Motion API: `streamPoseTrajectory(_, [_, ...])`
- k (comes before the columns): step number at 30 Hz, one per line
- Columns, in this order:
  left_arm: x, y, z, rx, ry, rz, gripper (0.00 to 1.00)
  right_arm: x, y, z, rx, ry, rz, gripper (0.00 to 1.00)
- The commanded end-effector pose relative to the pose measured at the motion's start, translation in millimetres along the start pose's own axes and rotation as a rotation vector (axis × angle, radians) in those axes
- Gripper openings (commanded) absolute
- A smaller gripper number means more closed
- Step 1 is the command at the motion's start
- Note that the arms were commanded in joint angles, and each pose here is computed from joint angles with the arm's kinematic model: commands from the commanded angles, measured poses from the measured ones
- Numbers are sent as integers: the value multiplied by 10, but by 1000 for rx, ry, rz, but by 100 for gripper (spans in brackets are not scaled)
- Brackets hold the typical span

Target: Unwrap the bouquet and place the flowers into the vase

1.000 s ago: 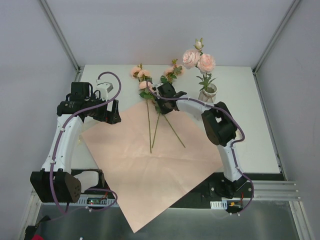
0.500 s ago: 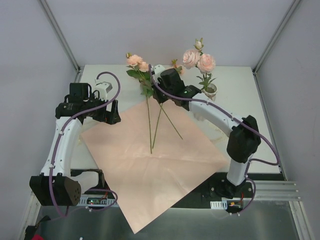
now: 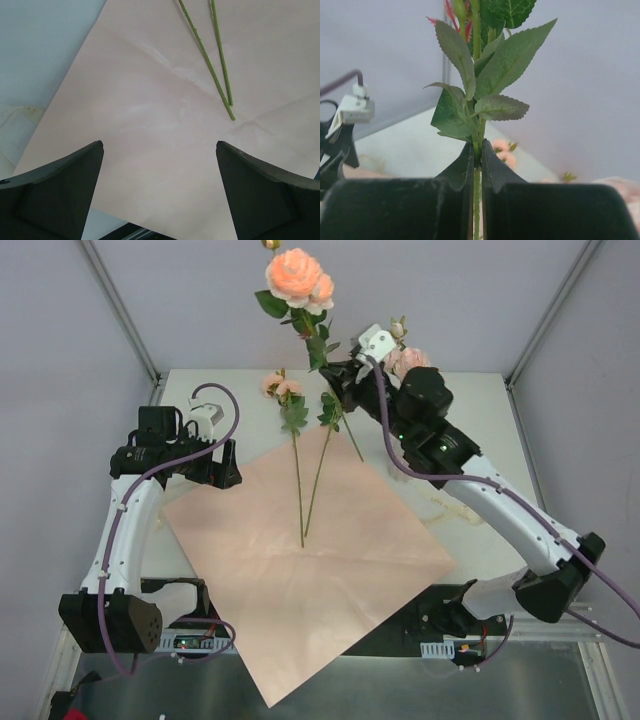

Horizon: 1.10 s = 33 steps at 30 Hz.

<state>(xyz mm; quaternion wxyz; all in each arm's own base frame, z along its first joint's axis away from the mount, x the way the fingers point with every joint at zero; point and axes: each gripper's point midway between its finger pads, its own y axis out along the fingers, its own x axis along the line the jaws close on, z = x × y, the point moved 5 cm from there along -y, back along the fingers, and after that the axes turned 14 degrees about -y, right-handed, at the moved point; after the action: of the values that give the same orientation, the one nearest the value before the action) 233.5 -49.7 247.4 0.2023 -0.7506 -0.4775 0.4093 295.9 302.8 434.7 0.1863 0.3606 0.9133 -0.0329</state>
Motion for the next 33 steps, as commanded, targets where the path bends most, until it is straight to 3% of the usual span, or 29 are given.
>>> streamPoseTrajectory(1, [-42, -72, -72, -41, 6, 13, 96, -663, -526, -856, -321, -120, 297, 1])
streamPoseTrajectory(6, [-49, -67, -74, -38, 8, 18, 95, -1214, -959, -751, -344, -100, 589, 1])
streamPoseTrajectory(10, [-37, -59, -68, -35, 13, 17, 96, -1690, -1533, -593, -388, -23, 958, 1])
streamPoseTrajectory(13, [-33, -58, -72, -35, 17, 15, 96, -1833, -1680, -468, -365, -10, 1052, 1])
streamPoseTrajectory(26, [-26, -45, -99, -33, 22, 13, 96, -2070, -1522, -76, -316, 4, 1083, 1])
streamPoseTrajectory(33, [-28, -60, -125, -41, 25, 9, 96, -2006, -1284, 381, -210, 20, 1033, 1])
